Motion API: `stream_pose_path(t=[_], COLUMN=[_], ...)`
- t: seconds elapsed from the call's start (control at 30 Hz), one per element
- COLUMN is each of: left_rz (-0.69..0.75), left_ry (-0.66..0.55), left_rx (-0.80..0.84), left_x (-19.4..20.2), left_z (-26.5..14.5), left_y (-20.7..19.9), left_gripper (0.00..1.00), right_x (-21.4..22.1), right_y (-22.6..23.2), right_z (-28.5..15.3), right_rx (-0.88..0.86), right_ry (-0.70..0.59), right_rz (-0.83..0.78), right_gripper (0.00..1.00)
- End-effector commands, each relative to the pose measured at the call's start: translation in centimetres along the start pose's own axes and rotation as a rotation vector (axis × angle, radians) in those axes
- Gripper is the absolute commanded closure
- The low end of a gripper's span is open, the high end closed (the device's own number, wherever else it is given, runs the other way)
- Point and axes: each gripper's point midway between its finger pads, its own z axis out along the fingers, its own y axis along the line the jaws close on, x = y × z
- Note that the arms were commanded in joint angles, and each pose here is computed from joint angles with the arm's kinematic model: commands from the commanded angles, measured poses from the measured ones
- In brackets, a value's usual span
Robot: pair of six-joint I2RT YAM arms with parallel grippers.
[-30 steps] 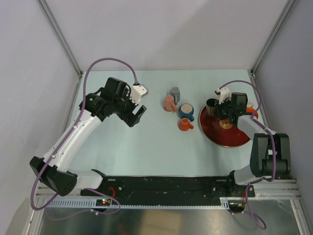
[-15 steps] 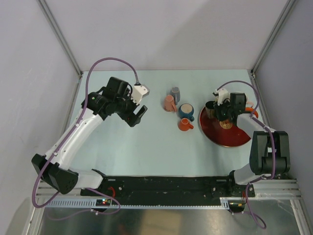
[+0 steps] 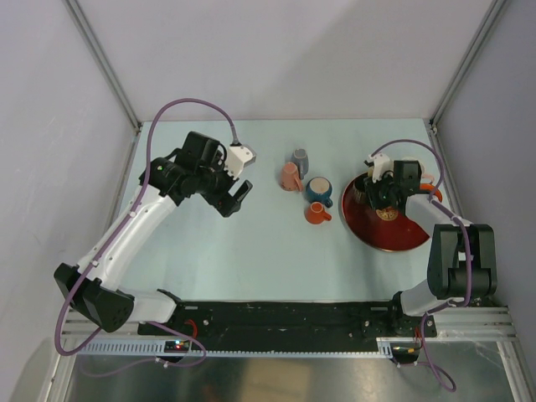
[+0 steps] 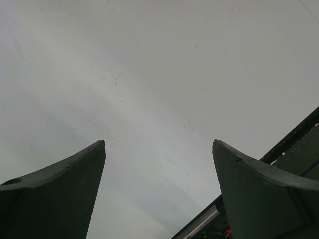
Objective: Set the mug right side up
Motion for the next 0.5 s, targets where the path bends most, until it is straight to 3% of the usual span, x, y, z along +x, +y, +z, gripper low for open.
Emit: stream_pose_path(t=[0.0, 0.47], left_rz=[0.016, 0.013], left_ry=[-0.047, -0.037], left_rx=[0.012, 0.016], left_x=[-1.1, -0.7], left_z=[-0.9, -0.7], left_y=[0.0, -0.2], left_gripper=[0.08, 0.08], right_x=[-2.7, -3.9], right_y=[-0.5, -0.4], right_z=[-0.3, 1.1], right_rx=[0.018, 0.028], right_ry=[-0.066, -0.084], right_rz=[-0.01, -0.044], right_gripper=[0.71, 0.75])
